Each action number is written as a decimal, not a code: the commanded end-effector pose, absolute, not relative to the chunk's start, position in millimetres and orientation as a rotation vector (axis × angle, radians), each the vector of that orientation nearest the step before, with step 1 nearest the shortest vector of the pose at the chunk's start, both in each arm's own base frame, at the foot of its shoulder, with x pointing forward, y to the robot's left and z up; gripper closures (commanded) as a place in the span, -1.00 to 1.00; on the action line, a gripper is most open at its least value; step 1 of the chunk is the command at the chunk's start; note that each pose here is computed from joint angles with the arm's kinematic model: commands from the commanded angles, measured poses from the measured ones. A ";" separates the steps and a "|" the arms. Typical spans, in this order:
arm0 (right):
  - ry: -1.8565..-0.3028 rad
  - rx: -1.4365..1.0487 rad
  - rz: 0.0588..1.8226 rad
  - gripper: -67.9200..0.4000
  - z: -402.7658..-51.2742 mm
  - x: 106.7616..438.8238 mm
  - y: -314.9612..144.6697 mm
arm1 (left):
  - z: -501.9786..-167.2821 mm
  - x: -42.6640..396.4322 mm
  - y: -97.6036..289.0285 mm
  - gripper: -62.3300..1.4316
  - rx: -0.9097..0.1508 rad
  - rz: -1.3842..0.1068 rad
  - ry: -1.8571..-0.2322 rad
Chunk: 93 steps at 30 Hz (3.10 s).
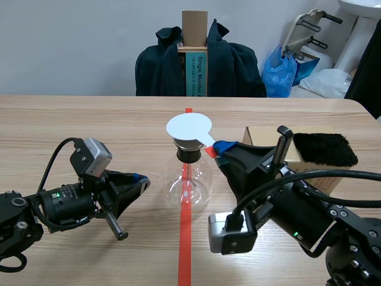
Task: Do the electroscope experiment.
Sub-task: 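Move the plate toward and away from the electroscope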
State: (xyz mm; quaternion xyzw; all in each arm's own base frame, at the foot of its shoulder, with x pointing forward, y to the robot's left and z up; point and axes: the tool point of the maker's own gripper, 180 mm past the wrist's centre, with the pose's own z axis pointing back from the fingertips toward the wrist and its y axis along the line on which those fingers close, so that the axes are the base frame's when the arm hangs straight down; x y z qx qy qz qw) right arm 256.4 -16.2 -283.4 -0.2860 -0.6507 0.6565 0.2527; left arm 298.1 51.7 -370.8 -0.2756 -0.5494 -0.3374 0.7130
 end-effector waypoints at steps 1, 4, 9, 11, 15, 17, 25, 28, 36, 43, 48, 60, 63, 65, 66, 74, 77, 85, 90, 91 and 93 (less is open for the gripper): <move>-1.773 -0.813 1.768 0.96 -277.4 259.4 -21.9 | -360.6 300.4 45.4 0.87 -0.632 -0.746 -1.253; -1.740 -0.835 1.736 0.96 -279.7 260.9 -27.7 | -360.6 300.4 45.4 0.87 -0.632 -0.746 -1.253; -1.660 -0.885 1.665 0.96 -284.2 266.7 -42.1 | -360.7 300.4 45.4 0.87 -0.632 -0.746 -1.252; -1.631 -0.906 1.637 0.96 -285.4 269.3 -47.9 | -361.0 300.4 45.5 0.87 -0.631 -0.746 -1.251; -1.590 -0.943 1.579 0.96 -284.5 275.7 -58.6 | -361.0 300.4 45.5 0.87 -0.631 -0.746 -1.251; -1.584 -0.969 1.551 0.96 -281.7 278.2 -63.1 | -361.0 300.4 45.5 0.87 -0.631 -0.746 -1.251; -1.585 -1.009 1.506 0.96 -276.2 281.0 -69.2 | -361.0 300.3 45.5 0.87 -0.631 -0.746 -1.251; -1.596 -1.000 1.517 0.96 -276.2 279.7 -66.6 | -361.0 300.3 45.5 0.87 -0.631 -0.746 -1.251; -1.688 -0.914 1.614 0.96 -276.8 267.4 -45.7 | -361.0 300.3 45.5 0.87 -0.631 -0.746 -1.251; -1.771 -0.830 1.701 0.96 -277.3 253.9 -28.3 | -361.0 300.3 45.5 0.87 -0.631 -0.746 -1.251; -1.812 -0.784 1.745 0.96 -277.8 246.1 -20.0 | -361.0 300.3 45.5 0.87 -0.631 -0.746 -1.251; -1.822 -0.772 1.757 0.96 -278.0 243.9 -17.9 | -361.0 300.3 45.5 0.87 -0.631 -0.746 -1.251; -1.822 -0.772 1.757 0.96 -278.0 244.0 -18.0 | -361.0 300.3 45.5 0.87 -0.631 -0.746 -1.251; -1.822 -0.772 1.757 0.96 -278.0 244.0 -18.0 | -361.0 300.3 45.5 0.87 -0.631 -0.746 -1.251; -1.822 -0.772 1.756 0.96 -278.0 244.1 -18.1 | -361.0 300.3 45.5 0.87 -0.631 -0.746 -1.251; -1.774 -0.826 1.705 0.96 -277.5 253.2 -27.6 | -361.0 300.3 45.5 0.87 -0.631 -0.746 -1.251; -1.735 -0.866 1.664 0.96 -277.2 259.9 -35.5 | -361.0 300.3 45.5 0.87 -0.631 -0.746 -1.251; -1.625 -0.973 1.548 0.96 -276.5 276.2 -59.8 | -361.0 300.3 45.5 0.87 -0.631 -0.746 -1.251; -1.571 -1.021 1.492 0.96 -276.2 282.6 -72.2 | -361.0 300.3 45.5 0.87 -0.631 -0.746 -1.251; -1.564 -1.027 1.485 0.96 -276.2 283.3 -73.9 | -361.0 300.3 45.5 0.87 -0.631 -0.746 -1.251; -1.556 -1.034 1.476 0.96 -276.2 284.2 -75.9 | -361.0 300.3 45.5 0.87 -0.631 -0.746 -1.251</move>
